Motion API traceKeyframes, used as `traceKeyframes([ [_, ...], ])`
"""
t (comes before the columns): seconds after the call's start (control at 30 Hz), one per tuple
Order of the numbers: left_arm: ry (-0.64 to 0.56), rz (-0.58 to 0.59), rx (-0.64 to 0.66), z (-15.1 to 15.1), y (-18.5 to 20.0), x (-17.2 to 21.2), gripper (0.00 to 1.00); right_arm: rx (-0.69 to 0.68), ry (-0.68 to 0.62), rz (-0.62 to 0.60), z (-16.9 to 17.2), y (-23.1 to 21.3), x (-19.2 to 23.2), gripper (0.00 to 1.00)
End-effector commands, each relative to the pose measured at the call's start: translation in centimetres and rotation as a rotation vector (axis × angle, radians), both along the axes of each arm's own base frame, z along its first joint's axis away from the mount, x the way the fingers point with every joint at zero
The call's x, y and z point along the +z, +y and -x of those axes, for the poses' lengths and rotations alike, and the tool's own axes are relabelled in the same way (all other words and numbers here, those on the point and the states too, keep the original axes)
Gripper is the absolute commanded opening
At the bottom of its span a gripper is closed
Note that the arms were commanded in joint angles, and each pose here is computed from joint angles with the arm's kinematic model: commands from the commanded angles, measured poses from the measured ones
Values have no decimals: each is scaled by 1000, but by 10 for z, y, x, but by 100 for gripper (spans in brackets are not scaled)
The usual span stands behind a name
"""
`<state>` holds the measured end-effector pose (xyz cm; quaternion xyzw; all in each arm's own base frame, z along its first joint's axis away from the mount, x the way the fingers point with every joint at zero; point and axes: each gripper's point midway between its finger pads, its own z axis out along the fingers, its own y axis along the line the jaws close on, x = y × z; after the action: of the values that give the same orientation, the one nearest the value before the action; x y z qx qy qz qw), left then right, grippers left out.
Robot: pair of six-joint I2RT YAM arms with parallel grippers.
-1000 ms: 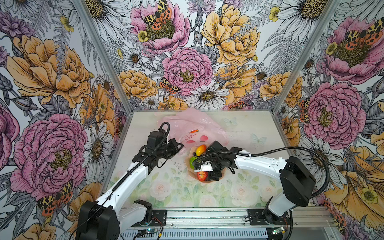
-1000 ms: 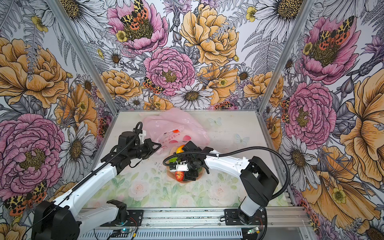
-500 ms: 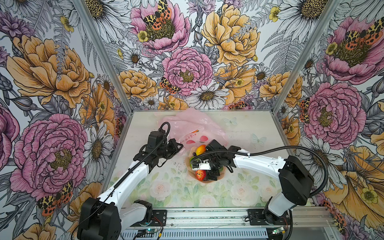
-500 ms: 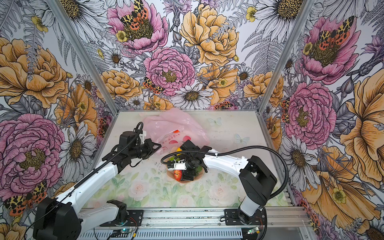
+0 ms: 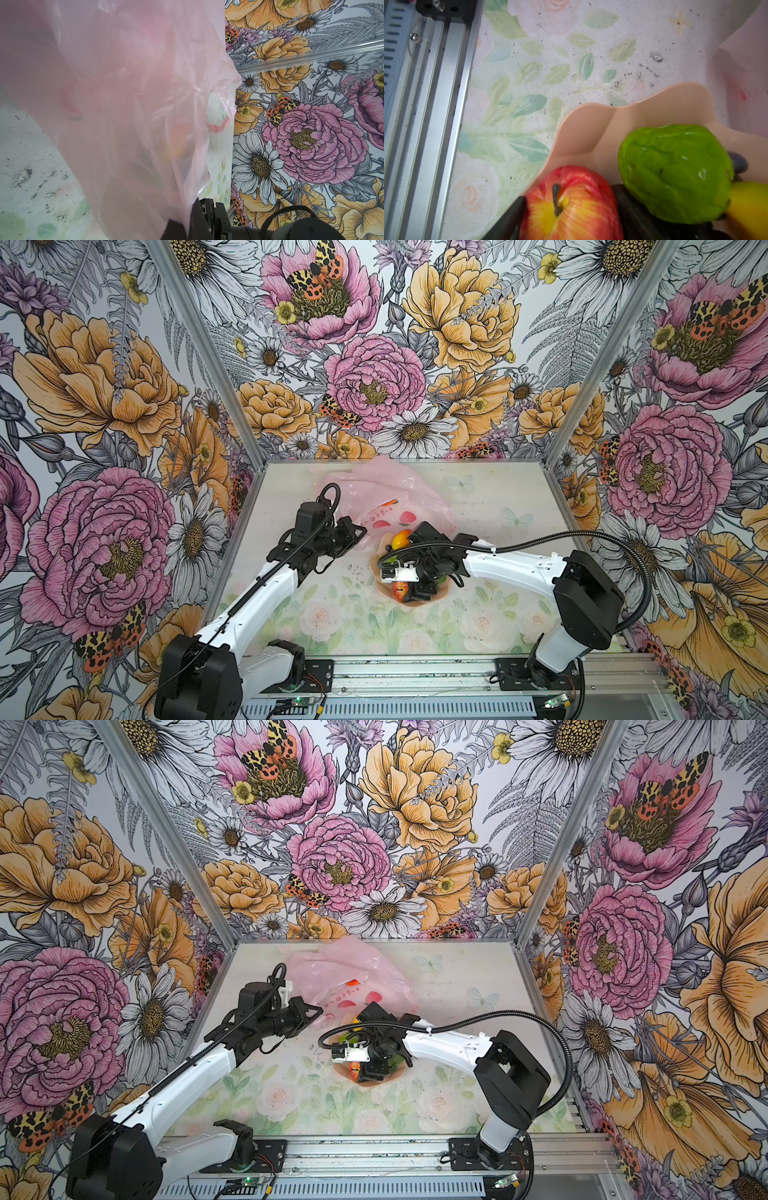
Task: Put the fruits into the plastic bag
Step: 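Lift the red apple with the right gripper and carry it to the bag mouth, then lower the red apple into the pink bag and open the right gripper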
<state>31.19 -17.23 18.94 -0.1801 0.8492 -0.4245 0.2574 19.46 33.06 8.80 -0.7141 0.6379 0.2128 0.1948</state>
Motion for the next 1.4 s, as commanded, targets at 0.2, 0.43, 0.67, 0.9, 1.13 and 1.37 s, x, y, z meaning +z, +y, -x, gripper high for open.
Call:
traceKeyframes([
  [0.2,-24,26,-11,3,0,10,0,-55,-18,-40,-8,2,18,51],
  [0.43,-35,33,-11,3,0,15,0,-204,19,-178,-29,-7,56,49],
  [0.67,-37,42,-13,4,-2,16,0,-482,112,-486,-73,-9,107,49],
  [0.9,-43,55,-20,7,-3,21,0,-751,252,-776,-129,2,144,48],
  [1.13,-46,61,-28,8,-4,25,0,-915,297,-780,-181,18,132,48],
  [1.37,-54,64,-36,0,-8,32,0,-1037,355,-745,-219,35,94,48],
])
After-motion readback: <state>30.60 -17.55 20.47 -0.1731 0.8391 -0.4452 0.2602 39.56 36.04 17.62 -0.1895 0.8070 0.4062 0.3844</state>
